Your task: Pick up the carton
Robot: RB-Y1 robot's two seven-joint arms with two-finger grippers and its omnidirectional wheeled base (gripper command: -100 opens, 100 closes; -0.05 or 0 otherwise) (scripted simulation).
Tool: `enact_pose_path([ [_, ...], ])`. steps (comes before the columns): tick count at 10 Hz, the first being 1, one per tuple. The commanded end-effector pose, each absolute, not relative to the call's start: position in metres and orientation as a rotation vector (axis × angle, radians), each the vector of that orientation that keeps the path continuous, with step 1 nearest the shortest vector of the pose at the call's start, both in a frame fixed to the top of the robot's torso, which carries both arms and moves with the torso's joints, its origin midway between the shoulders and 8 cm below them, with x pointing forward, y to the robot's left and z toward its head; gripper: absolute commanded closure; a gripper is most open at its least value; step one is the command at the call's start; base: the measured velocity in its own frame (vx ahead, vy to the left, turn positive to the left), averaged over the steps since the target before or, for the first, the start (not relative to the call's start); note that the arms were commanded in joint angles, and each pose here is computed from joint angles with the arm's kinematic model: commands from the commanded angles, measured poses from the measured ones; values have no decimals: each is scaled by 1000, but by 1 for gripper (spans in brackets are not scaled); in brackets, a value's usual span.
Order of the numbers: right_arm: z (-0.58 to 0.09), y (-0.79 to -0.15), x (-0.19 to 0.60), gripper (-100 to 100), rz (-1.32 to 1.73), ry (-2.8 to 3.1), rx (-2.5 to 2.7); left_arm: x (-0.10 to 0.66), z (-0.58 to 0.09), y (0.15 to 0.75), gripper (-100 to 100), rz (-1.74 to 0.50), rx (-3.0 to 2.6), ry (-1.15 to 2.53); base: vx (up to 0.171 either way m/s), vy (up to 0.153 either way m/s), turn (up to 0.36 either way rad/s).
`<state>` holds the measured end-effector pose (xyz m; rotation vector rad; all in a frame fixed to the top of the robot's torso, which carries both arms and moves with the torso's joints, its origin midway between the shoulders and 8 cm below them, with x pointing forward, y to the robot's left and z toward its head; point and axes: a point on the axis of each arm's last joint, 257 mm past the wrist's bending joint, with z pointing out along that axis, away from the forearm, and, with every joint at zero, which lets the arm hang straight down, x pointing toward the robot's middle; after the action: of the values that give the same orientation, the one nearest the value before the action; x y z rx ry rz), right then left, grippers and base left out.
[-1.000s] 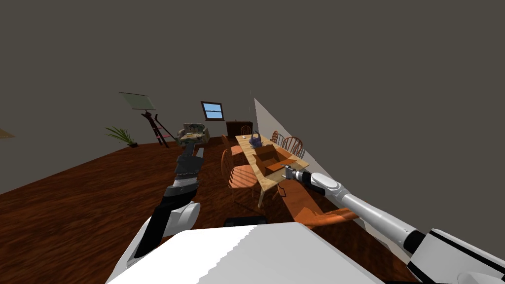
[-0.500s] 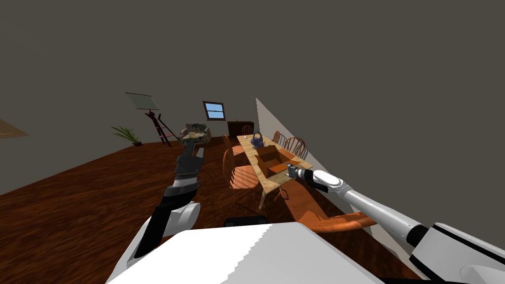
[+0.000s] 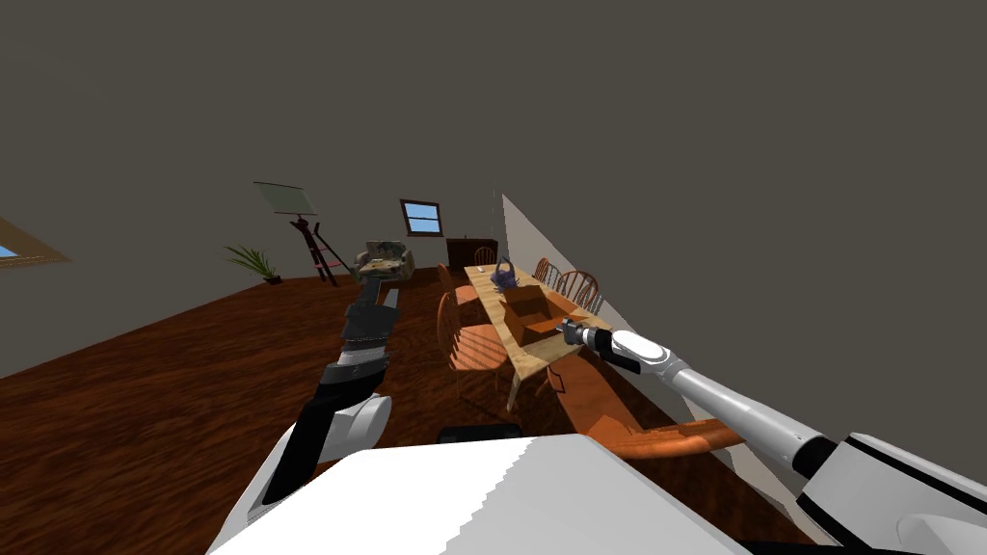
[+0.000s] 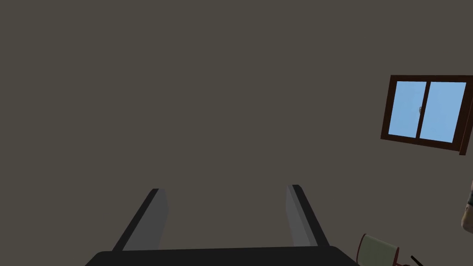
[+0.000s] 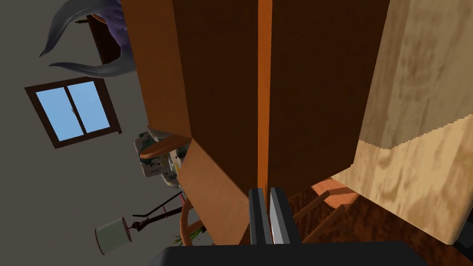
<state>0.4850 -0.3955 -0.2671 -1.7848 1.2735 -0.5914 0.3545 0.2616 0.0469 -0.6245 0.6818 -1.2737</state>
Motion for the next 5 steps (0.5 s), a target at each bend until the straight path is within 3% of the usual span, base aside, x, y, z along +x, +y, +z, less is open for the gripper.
enact_pose_path([
  [1, -267, -396, 485, 100, -591, 1274, -1785, 354, 47, 262, 0, -1274, -624, 682, 0, 0, 0],
  [2, -266, -395, 486, 0, -593, 1272, -1783, 354, 47, 262, 0, -1274, -624, 682, 0, 0, 0],
  [3, -288, -393, 477, 100, -569, 1310, -1773, 354, 47, 262, 0, -1274, -624, 682, 61, 12, 16],
  [4, -273, -395, 484, 100, -585, 1289, -1774, 354, 47, 262, 0, -1274, -625, 682, 32, 11, -2],
  [5, -275, -396, 483, 0, -583, 1293, -1773, 354, 47, 262, 0, -1274, -624, 682, 0, 0, 0],
])
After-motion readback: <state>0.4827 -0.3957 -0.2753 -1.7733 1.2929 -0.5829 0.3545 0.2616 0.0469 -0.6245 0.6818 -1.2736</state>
